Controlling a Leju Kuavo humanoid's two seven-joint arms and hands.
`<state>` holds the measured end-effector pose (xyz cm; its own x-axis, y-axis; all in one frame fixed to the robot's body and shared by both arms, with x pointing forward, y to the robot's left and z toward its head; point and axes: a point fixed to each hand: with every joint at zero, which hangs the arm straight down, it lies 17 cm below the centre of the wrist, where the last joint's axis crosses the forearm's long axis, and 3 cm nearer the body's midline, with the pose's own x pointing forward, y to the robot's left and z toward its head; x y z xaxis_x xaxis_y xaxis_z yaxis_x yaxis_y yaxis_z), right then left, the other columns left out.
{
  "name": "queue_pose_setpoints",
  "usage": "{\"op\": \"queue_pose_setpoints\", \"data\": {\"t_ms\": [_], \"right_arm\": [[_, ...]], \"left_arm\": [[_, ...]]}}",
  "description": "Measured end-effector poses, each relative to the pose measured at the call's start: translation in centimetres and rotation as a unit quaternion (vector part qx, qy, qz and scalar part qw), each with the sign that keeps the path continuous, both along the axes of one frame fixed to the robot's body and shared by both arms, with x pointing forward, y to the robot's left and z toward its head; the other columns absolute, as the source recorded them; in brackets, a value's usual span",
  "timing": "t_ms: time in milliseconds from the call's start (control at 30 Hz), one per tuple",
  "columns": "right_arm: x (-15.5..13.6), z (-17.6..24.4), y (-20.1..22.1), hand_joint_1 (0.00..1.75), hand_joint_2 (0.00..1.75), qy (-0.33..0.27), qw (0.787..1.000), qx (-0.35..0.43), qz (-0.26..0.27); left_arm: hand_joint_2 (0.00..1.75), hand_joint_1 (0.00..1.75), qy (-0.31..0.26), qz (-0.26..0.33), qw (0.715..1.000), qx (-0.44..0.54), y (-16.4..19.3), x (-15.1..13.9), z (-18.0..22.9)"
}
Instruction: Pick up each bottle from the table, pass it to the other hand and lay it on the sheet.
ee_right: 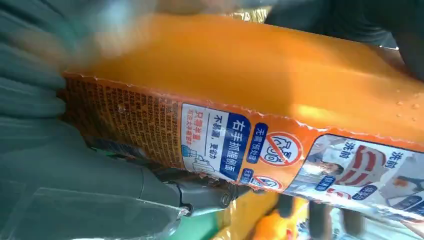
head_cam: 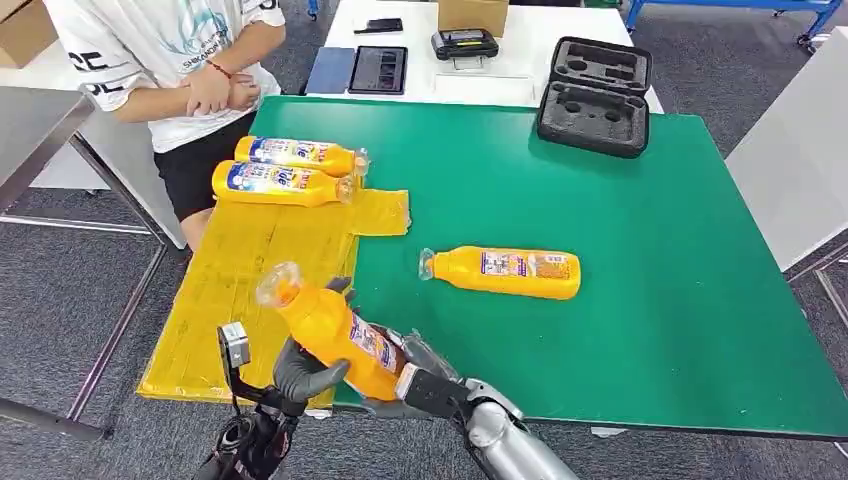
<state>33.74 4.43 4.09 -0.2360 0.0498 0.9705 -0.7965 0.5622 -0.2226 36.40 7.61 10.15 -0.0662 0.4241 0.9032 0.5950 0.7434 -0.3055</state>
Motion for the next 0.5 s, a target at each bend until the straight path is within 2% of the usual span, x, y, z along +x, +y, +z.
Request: {"op": "queue_pose_setpoints", "data": {"t_ms": [200, 500], "right_arm": [[0.0, -0.3, -0.3, 1.75, 1.75, 0.022, 1.0, 0.01, -0.001], [-0.3, -0.6, 0.2, 1.75, 1.75, 0.012, 1.0, -0.01, 0.01]], "left_arm": [[1.75, 0.0, -0.045, 0.004, 0.998, 0.039, -0.1, 0.0, 0.9], [1.75, 0.0, -0.027, -0.041, 0.999, -0.021, -0.5, -1.1, 2.2]]}}
